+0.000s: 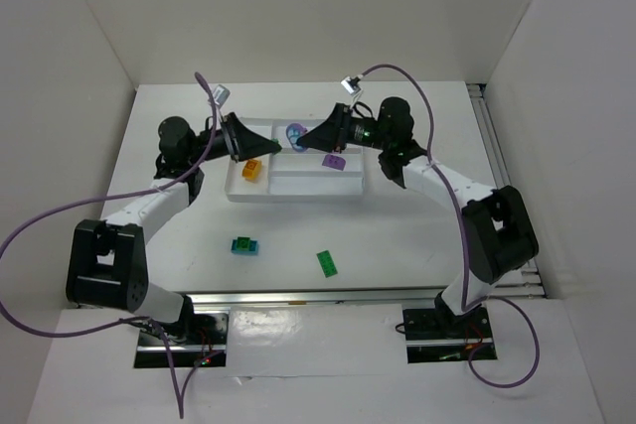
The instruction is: Sort the legos into containers by color
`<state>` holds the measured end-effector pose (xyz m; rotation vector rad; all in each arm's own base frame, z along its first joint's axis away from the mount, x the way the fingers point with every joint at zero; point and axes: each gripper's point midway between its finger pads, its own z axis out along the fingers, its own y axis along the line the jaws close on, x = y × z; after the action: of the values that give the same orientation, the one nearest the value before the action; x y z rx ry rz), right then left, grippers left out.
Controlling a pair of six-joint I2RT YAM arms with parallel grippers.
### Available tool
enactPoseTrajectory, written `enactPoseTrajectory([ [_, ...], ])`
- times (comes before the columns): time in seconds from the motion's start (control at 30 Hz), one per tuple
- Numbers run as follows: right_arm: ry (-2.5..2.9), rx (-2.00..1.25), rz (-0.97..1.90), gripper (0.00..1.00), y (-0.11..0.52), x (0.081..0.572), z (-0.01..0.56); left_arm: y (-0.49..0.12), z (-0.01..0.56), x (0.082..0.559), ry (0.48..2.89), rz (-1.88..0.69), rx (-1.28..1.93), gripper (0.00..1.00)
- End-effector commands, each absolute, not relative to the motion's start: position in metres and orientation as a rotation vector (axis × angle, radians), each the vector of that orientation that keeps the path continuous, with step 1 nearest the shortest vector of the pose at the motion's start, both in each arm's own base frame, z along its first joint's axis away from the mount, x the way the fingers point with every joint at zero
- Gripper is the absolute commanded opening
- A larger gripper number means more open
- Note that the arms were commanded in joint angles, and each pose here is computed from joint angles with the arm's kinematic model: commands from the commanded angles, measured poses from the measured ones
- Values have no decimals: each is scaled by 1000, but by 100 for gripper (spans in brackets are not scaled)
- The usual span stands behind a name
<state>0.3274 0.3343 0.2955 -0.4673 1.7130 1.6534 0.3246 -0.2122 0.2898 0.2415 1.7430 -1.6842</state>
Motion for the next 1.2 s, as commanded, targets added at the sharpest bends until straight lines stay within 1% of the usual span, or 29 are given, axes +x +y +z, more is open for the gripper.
enactPoseTrajectory([
  [0.0,1651,-403,1527,4,304,345,316,-196,310,328,1671,-1590,312,0],
  [0.2,1703,-339,1416,4,290,356,308,-189,294,331,1749,-1559,274,0],
  [0.23,1733,-308,1381,4,288,364,301,-185,291,335,1772,-1542,249,0],
  [0.27,1872,-255,1340,4,287,370,273,-184,293,340,1782,-1518,245,0],
  [0.3,1864,-293,1259,4,284,382,278,-180,274,348,1870,-1475,164,0],
  [0.33,1902,-239,1153,4,282,394,269,-178,266,352,1911,-1448,131,0],
  [0.37,2015,-198,1064,4,279,398,243,-176,269,358,1925,-1408,113,0],
  [0.4,2007,-213,971,4,278,408,249,-172,262,362,1947,-1351,113,0],
  [0.43,2038,-146,827,4,273,420,238,-171,245,364,2032,-1303,45,0],
  [0.47,2106,-119,743,4,271,425,222,-163,246,380,2042,-1134,44,0],
  [0.5,2131,-108,677,4,269,428,213,-170,245,371,2090,-1131,76,0],
  [0.53,2143,-76,611,4,264,434,205,-156,225,376,2181,-963,-27,0],
  [0.6,2198,-107,541,4,269,436,181,-151,229,379,2171,-866,-41,0],
  [0.63,2188,-118,528,4,274,440,183,-147,232,381,2162,-839,-54,0],
  [0.7,2234,-136,461,4,281,440,162,-143,226,377,2184,-814,-76,0],
  [0.77,2253,-155,433,4,288,442,155,-142,221,378,2206,-769,-79,0],
  [0.87,2276,-173,417,4,296,441,141,-150,210,375,2251,-727,-59,0],
  [1.0,2300,-181,395,4,299,441,120,-173,199,370,2288,-759,-13,0],
  [1.03,2300,-181,395,7,299,441,120,-177,193,370,2304,-756,-19,0],
  [1.1,2325,-185,381,7,299,441,107,-191,185,371,2332,-757,12,0],
  [1.17,2318,-194,409,10,303,441,109,-194,185,372,2331,-751,18,0],
])
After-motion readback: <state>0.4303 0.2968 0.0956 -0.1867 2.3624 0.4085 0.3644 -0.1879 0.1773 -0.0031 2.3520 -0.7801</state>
